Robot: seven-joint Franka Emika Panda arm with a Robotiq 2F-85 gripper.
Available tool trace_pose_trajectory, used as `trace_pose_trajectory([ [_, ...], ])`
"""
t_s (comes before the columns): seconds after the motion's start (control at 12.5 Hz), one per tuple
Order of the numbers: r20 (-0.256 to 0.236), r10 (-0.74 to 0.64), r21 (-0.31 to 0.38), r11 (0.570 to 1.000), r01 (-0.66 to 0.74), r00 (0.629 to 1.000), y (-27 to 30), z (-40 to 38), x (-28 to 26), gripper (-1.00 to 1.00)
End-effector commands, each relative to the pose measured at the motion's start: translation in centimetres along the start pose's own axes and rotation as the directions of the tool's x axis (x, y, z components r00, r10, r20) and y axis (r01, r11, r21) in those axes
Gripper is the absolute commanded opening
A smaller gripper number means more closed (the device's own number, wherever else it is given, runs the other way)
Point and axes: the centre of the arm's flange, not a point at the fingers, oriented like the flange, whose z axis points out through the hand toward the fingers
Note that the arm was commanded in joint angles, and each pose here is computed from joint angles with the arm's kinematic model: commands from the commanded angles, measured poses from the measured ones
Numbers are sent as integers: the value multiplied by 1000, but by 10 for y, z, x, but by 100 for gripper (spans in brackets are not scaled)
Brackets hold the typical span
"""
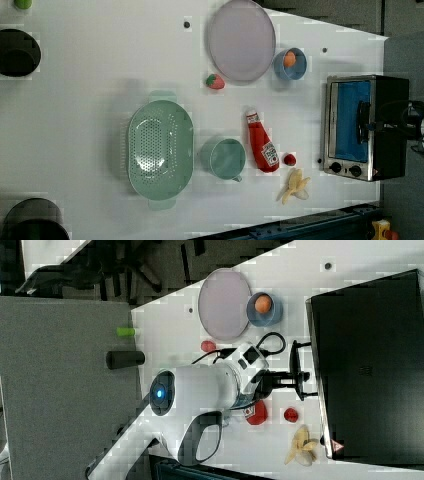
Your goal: Flap open oven.
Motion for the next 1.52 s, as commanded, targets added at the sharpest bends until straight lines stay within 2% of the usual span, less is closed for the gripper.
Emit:
trace_pose_trajectory([
  [0.08, -53, -41, -8, 999, 40, 998, -1, -2, -1, -65],
  [0.56, -42, -46, -38, 998, 44, 998, -15, 10, 2, -65],
  [0.72, -22, -79, -101, 992, 76, 997, -33, 10, 9, -65],
  [0.96, 3, -51, -185, 981, 51, 999, -65, 15, 13, -65],
  [1.52, 67, -138, -309, 939, 152, 988, -150, 51, 14, -65],
])
